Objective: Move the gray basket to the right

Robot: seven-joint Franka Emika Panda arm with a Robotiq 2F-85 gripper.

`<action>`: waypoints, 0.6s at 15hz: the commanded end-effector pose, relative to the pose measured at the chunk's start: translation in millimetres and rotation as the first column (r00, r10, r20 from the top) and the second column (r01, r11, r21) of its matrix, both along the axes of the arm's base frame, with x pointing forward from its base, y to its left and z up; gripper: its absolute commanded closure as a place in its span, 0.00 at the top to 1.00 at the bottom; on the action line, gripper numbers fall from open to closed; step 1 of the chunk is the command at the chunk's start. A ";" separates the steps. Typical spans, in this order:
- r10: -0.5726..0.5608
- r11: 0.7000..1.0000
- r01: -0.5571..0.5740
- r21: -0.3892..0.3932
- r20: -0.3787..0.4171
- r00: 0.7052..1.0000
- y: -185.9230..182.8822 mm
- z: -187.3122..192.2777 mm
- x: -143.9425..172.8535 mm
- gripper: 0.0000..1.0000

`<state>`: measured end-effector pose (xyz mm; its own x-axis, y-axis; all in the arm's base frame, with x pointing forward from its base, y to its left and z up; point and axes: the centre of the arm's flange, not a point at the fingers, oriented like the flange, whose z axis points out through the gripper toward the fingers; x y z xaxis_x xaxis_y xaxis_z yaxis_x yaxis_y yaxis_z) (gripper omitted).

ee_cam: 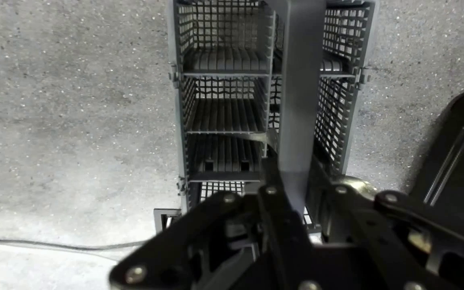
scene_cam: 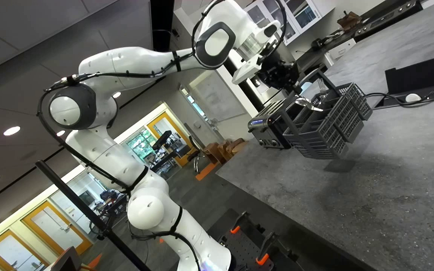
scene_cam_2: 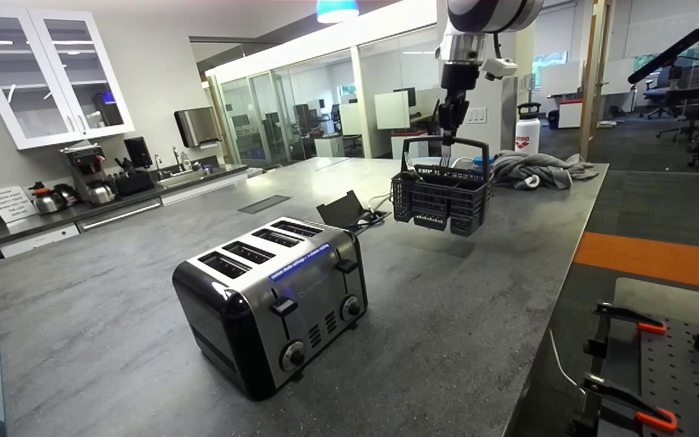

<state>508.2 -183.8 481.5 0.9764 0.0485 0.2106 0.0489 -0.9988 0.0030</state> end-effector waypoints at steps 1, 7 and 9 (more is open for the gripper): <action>0.090 0.996 -0.090 0.003 -0.011 0.996 -50.1 29.7 -10.0 0.05; 0.234 0.972 -0.234 0.008 -0.051 0.971 -118.6 44.1 -19.6 0.05; 0.255 0.967 -0.255 -0.006 -0.043 0.966 -133.9 43.2 -16.1 0.05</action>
